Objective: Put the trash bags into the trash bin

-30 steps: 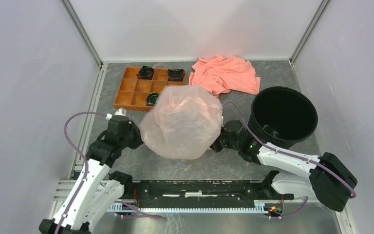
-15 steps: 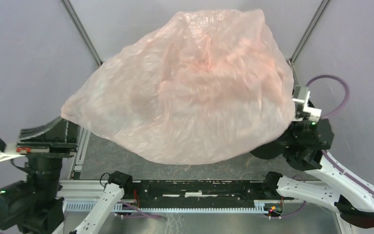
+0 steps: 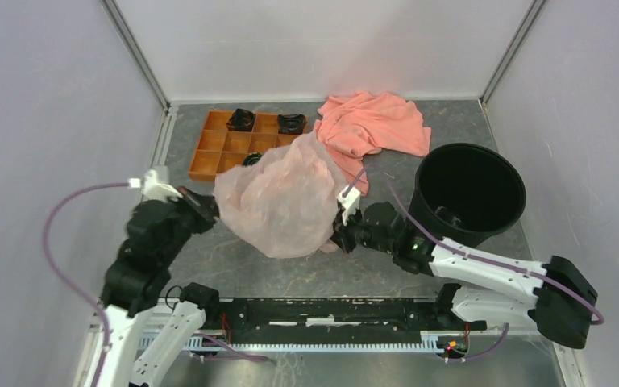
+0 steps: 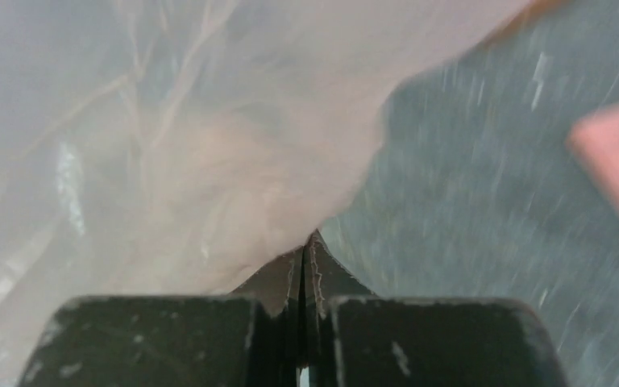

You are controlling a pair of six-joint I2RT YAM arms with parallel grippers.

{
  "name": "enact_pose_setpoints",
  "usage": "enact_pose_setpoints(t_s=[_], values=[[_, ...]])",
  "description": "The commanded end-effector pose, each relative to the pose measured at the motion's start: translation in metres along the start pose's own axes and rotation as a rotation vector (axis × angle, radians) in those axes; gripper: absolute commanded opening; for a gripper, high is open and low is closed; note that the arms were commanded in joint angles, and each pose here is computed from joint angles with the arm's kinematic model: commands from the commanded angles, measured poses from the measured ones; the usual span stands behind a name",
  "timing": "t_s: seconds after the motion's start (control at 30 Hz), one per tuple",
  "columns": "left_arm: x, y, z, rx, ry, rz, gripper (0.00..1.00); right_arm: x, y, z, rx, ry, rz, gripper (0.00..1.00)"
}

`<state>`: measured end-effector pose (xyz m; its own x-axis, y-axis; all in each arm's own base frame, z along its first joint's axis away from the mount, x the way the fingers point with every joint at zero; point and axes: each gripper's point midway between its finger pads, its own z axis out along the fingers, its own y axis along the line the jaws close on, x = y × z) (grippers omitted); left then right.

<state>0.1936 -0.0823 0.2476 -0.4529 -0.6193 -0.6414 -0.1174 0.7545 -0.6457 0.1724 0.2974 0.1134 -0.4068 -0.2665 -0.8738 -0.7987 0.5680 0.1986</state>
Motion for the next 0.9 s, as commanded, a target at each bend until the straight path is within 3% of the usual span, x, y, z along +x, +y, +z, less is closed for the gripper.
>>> enact_pose_setpoints(t_s=[0.0, 0.1, 0.17, 0.27, 0.33, 0.43, 0.5, 0.57, 0.67, 0.77, 0.87], values=[[-0.127, -0.129, -0.108, 0.420, -0.405, 0.135, 0.02, -0.221, 0.044, -0.074, -0.073, -0.527, -0.090, 0.01], [-0.162, -0.176, -0.179, 0.606, -0.535, 0.177, 0.02, -0.284, 0.065, -0.137, -0.129, -0.717, -0.151, 0.01], [-0.171, -0.181, -0.204, 0.665, -0.606, 0.155, 0.02, -0.296, 0.070, -0.162, -0.143, -0.805, -0.172, 0.01], [-0.163, -0.148, -0.177, 0.570, -0.615, 0.038, 0.02, -0.268, 0.045, -0.141, -0.043, -0.772, -0.138, 0.01], [-0.123, -0.097, -0.105, 0.358, -0.465, -0.063, 0.02, -0.217, 0.020, -0.091, 0.050, -0.596, -0.084, 0.01], [-0.044, -0.013, -0.024, -0.019, -0.152, -0.045, 0.02, -0.121, 0.004, -0.027, 0.067, -0.301, -0.042, 0.00], [-0.009, 0.026, -0.009, -0.186, -0.014, 0.000, 0.02, -0.078, 0.006, -0.014, 0.020, -0.231, 0.017, 0.00], [0.003, 0.042, -0.009, -0.246, 0.034, 0.032, 0.02, -0.064, 0.009, -0.017, -0.013, -0.265, 0.060, 0.01], [-0.017, 0.018, -0.023, -0.142, -0.034, 0.061, 0.02, -0.094, 0.008, -0.030, 0.017, -0.314, 0.020, 0.00], [-0.083, -0.061, -0.067, 0.141, -0.237, 0.087, 0.02, -0.180, 0.017, -0.063, 0.045, -0.434, -0.066, 0.01], [-0.146, -0.147, -0.146, 0.458, -0.441, 0.142, 0.02, -0.280, 0.045, -0.127, -0.012, -0.652, -0.142, 0.01]])
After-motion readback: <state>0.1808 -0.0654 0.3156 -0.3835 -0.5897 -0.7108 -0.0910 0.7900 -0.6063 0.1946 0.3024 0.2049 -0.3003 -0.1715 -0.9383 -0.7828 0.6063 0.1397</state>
